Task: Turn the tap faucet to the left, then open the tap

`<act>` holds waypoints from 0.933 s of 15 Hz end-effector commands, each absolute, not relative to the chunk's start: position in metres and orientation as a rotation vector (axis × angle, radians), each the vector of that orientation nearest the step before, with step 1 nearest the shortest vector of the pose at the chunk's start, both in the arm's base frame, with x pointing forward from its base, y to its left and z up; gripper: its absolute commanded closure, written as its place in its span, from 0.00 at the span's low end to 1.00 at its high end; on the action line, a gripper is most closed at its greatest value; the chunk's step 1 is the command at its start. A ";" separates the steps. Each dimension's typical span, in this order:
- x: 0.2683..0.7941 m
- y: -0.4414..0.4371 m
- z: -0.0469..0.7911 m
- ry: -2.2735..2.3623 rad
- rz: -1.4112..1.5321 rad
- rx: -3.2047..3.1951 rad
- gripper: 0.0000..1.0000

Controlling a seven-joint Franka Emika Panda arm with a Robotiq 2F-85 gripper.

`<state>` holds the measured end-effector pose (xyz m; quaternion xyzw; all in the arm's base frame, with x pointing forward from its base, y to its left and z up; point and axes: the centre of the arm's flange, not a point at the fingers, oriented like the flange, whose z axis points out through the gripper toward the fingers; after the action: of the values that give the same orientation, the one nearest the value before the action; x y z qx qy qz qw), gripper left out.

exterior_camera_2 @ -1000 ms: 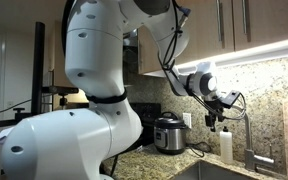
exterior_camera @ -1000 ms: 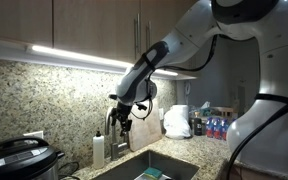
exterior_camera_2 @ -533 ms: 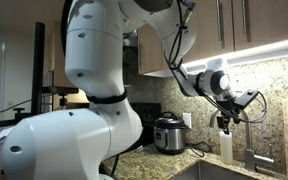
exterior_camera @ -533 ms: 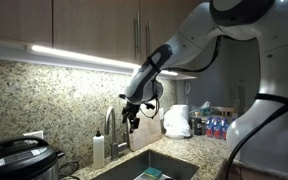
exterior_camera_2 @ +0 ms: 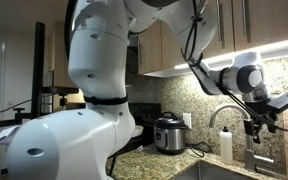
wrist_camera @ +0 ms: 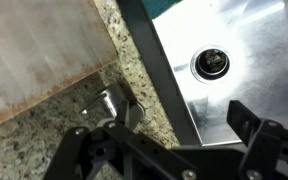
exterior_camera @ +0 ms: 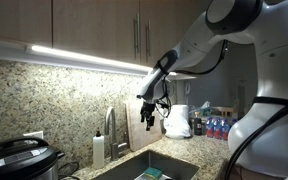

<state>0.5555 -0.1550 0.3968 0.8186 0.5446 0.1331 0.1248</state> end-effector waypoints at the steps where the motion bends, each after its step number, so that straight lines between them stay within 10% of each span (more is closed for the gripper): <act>1: 0.590 -0.188 0.361 1.575 0.388 2.491 0.00; 14: 0.616 -0.209 0.306 1.589 0.462 2.549 0.00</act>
<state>0.6143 -0.1955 0.3116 0.8465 0.5095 0.1425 0.0594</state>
